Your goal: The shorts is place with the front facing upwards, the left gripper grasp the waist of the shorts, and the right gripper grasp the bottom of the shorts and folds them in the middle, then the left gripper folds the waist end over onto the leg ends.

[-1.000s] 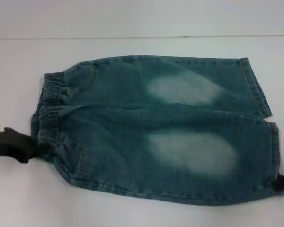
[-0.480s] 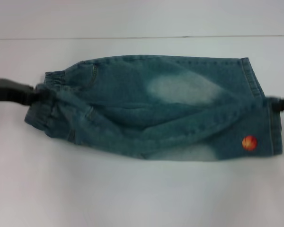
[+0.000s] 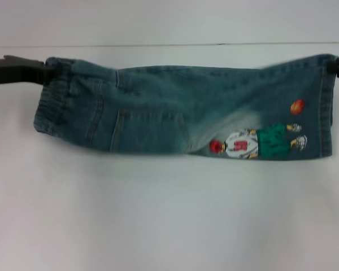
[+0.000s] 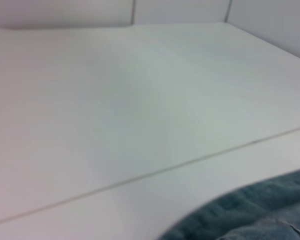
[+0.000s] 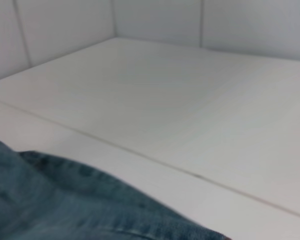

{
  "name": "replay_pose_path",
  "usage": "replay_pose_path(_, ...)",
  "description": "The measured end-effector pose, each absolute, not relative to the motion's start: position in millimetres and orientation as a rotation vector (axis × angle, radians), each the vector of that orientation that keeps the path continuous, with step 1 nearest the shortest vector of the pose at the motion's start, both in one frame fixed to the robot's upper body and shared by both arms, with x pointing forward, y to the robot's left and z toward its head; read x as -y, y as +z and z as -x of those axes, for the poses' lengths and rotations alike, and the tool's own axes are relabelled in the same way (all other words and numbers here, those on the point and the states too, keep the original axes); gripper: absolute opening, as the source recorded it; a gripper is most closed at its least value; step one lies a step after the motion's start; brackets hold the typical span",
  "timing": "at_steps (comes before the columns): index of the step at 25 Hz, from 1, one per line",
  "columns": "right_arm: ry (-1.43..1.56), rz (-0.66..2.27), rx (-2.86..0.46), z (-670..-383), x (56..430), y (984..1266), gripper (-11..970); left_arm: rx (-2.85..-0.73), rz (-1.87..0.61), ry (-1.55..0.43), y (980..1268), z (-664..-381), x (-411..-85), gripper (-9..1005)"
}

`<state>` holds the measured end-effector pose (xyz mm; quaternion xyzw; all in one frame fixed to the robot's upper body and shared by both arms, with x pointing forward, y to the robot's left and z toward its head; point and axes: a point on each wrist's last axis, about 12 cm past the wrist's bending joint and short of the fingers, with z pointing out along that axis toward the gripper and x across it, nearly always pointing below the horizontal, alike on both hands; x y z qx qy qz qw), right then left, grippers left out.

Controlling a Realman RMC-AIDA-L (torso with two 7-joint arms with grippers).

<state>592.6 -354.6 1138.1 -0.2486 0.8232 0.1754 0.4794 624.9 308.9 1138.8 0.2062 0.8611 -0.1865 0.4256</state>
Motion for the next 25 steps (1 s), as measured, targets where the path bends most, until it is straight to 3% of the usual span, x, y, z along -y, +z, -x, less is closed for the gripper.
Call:
replay_pose_path(13, 0.244, 0.583, -2.020, -621, 332, 1116, 41, -2.138, -0.524, -0.340, 1121, -638, -276, 64)
replay_pose_path(25, 0.155, 0.598, -2.018, -636, 319, 1110, 69, -2.132, -0.522, -0.280, 1114, -642, -269, 64)
